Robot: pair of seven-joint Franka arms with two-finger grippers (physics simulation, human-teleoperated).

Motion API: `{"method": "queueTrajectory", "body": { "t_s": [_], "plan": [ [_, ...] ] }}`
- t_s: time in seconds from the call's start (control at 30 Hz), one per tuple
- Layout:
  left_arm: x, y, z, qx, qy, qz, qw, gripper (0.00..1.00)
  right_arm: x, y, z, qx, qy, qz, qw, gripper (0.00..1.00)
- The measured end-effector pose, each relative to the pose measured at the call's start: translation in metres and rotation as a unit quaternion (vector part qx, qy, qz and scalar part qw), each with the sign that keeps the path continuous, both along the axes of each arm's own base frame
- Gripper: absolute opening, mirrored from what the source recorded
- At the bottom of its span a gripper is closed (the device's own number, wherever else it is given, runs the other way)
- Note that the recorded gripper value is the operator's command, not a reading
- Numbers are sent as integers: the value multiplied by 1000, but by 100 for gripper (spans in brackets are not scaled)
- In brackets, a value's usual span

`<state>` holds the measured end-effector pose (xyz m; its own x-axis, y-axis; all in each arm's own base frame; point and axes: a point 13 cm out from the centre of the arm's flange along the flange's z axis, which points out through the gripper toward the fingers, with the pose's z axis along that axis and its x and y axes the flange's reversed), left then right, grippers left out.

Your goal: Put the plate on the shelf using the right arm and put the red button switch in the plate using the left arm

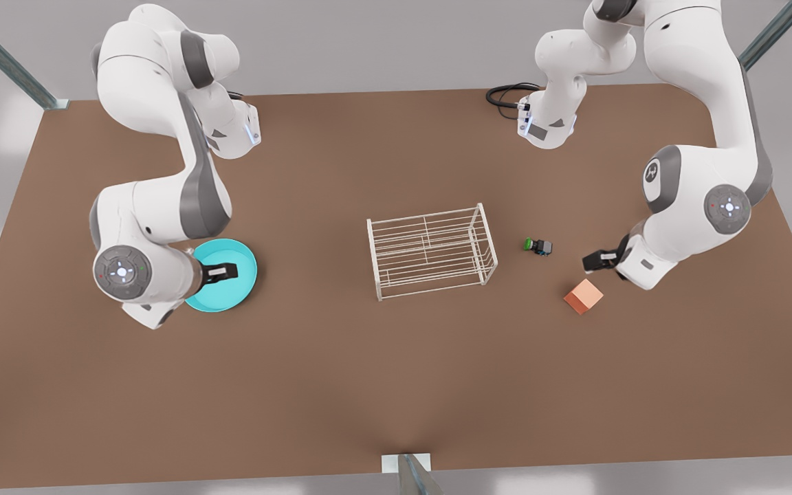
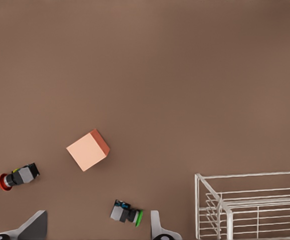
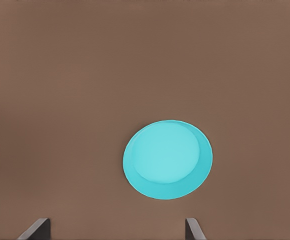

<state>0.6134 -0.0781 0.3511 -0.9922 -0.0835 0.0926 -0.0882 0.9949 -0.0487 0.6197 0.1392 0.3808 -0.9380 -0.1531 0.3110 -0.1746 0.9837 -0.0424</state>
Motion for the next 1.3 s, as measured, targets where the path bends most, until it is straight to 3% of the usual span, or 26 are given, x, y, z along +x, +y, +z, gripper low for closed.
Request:
{"method": "queueTrajectory", "body": {
  "t_s": [0.07,0.27,0.37,0.47,0.67,0.83,0.97,1.13,1.2,1.27,1.3],
  "plan": [
    [6,1,3,0,-13,9,1000,100,0,1,-4,3,-1,-1,1000,100],
    [11,-7,-1,8,-29,-51,998,100,-94,-70,-104,18,95,-58,994,100],
    [7,-28,-13,3,-23,-90,996,100,-102,-85,-148,15,100,-63,993,100],
    [1,-30,-23,-6,-5,-109,994,100,-99,-119,-205,18,81,-83,993,100],
    [-31,-38,-62,-17,10,-209,978,100,-65,-199,-236,70,2,-143,987,100],
    [-67,2,-108,-21,5,-262,965,100,-81,-207,-282,90,-19,-118,989,100],
    [-59,51,-139,-25,-10,-284,958,100,-106,-210,-294,99,-32,-89,991,100],
    [-48,85,-161,-28,-24,-331,943,100,-113,-219,-315,101,-37,-49,993,100],
    [-46,98,-170,-29,-28,-350,936,100,-110,-218,-321,102,-41,-33,993,91],
    [-44,113,-175,-27,-33,-369,929,100,-108,-219,-322,103,-47,-19,993,63],
    [-44,122,-179,-24,-32,-379,925,100,-106,-219,-321,105,-49,-13,993,59]
  ]
}}
